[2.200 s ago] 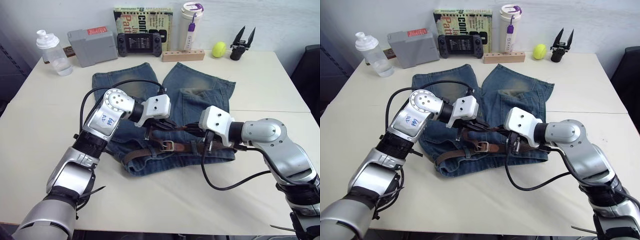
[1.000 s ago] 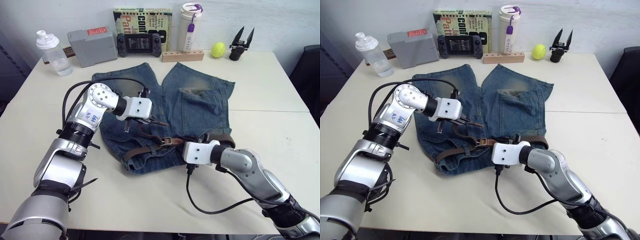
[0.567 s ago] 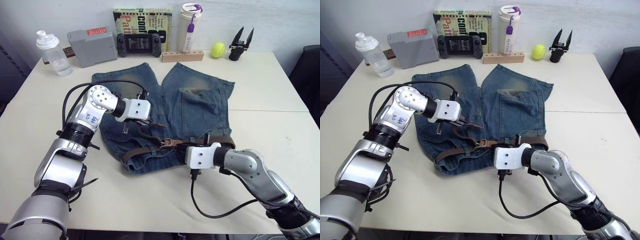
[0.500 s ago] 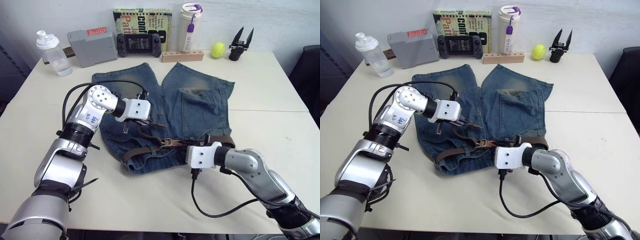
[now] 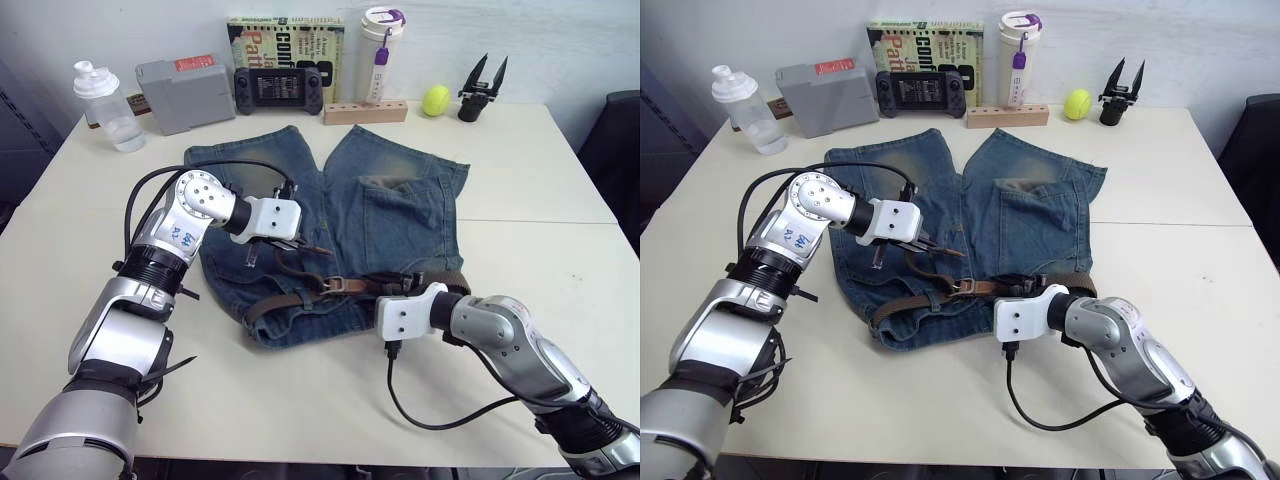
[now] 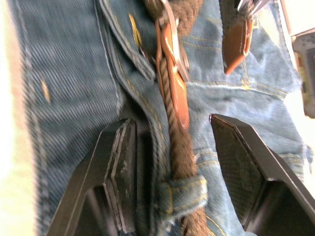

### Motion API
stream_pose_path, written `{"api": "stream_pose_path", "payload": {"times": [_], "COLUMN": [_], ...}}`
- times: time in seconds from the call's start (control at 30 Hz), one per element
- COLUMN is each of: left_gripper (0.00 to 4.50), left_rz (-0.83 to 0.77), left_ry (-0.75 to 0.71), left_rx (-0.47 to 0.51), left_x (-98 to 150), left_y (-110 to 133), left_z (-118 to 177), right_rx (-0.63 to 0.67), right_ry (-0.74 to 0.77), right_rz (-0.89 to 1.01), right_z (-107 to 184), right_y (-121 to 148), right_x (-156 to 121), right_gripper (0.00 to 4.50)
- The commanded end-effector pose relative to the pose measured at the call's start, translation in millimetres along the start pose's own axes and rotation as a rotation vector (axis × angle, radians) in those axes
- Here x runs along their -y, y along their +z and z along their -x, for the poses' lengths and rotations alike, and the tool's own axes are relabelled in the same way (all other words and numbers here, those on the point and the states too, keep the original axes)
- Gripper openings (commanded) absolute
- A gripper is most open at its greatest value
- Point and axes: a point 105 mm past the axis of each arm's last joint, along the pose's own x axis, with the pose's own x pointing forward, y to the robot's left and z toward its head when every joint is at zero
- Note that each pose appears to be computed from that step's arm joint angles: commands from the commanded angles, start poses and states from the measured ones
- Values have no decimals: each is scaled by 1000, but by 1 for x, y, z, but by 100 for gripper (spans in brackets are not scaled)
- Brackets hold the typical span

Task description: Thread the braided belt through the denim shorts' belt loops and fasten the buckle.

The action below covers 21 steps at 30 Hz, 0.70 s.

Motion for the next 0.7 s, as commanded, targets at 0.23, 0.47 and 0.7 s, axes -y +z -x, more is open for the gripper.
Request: {"api": "stream_pose_path", "payload": {"times": [0.23,0.47,0.7], "left_gripper": [0,0,0], "left_rz": [-43,-53,-90], "left_ry": [43,38,-60], "left_rx": [-8,-11,14], "left_x": [-14,-14,1], "left_y": [8,10,16], "left_z": [11,12,13], "right_rx": [108,85,44], "right_ry": [-55,-52,-135], "right_rz": [21,-6,-94], "right_z": [-11,-13,-9], "right_y": [27,21,13], "right_x": [9,6,16], "right_gripper": [254,254,8]}}
